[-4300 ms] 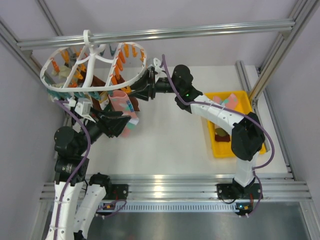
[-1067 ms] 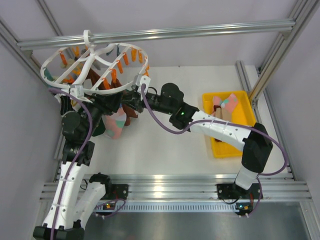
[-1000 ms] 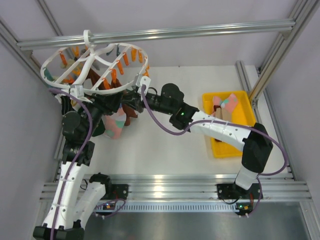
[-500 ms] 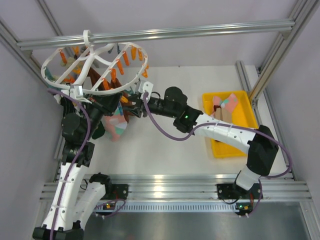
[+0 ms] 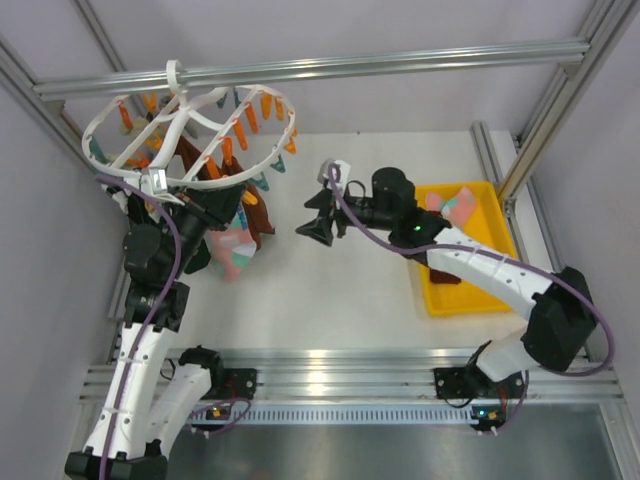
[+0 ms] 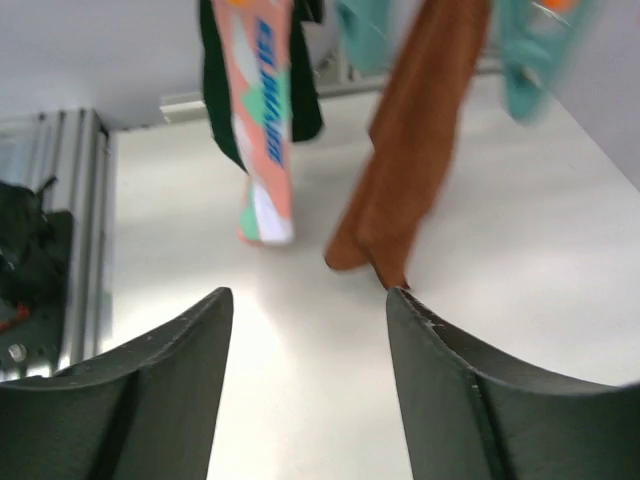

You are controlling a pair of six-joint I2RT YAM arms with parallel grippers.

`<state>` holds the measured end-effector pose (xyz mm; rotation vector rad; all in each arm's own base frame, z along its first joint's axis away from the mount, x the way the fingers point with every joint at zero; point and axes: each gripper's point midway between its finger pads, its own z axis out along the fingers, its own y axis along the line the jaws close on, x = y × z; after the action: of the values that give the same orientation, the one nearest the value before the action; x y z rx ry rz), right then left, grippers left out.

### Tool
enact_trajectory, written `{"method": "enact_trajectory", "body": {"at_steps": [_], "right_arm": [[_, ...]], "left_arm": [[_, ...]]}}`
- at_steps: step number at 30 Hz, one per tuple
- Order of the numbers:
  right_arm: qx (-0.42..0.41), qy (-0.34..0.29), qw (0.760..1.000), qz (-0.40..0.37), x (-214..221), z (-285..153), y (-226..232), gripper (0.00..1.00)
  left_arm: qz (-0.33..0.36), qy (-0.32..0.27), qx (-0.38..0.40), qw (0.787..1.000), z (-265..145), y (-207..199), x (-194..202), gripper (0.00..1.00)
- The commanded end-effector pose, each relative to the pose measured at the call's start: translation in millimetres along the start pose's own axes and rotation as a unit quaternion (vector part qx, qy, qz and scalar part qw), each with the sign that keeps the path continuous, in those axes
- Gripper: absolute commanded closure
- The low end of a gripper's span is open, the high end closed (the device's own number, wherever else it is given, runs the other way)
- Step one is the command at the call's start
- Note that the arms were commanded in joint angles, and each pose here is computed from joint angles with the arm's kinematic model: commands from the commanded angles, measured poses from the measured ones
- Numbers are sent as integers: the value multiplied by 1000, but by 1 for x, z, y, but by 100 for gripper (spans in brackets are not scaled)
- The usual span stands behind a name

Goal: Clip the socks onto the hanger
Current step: Open the clamp at the hanger, then pick up the sock from the bin.

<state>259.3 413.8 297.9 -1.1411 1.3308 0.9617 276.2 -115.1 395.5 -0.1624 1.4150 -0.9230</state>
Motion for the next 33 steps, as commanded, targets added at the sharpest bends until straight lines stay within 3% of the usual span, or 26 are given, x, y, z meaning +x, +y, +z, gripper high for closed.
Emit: {"method": "enact_trajectory", "body": {"at_steps": [1,4,8,9,10,11,14,17,19,24,26,33], "right_arm": [[29,20,999,6,-7,-64,-20,37],[84,80,993,23,33,-118,-46,24],[211,141,959,127,93,-193,-93,24],[286,151,934,152,106,-223,-119,27],[433,139,860,231,132,-274,-157,29],[437,130,854,248,132,-274,-157,29],[540,102,782,294,148,-309,-188,30],[631,99,692,338,169,-343,-216,33],[658,97,654,361,187,-355,-228,34],[693,59,614,373,207,-360,-266,34],[711,63,586,384,227,-375,-276,34],[735,83,555,381,254,-389,-303,32]], "left_arm": [[8,-35,-13,999,6,1,-21,100],[7,-33,-14,999,6,2,-20,100],[4,-33,-15,999,5,3,-19,100],[3,-33,-16,999,5,3,-18,100],[2,-31,-15,999,6,4,-16,100],[2,-31,-15,999,6,4,-16,100],[2,-29,-18,999,6,6,-15,100],[4,-32,-18,999,6,5,-17,100],[6,-34,-17,999,5,4,-18,100],[5,-37,-16,999,5,4,-19,100],[7,-38,-17,999,5,4,-20,100],[11,-43,-29,999,3,7,-22,100]]}}
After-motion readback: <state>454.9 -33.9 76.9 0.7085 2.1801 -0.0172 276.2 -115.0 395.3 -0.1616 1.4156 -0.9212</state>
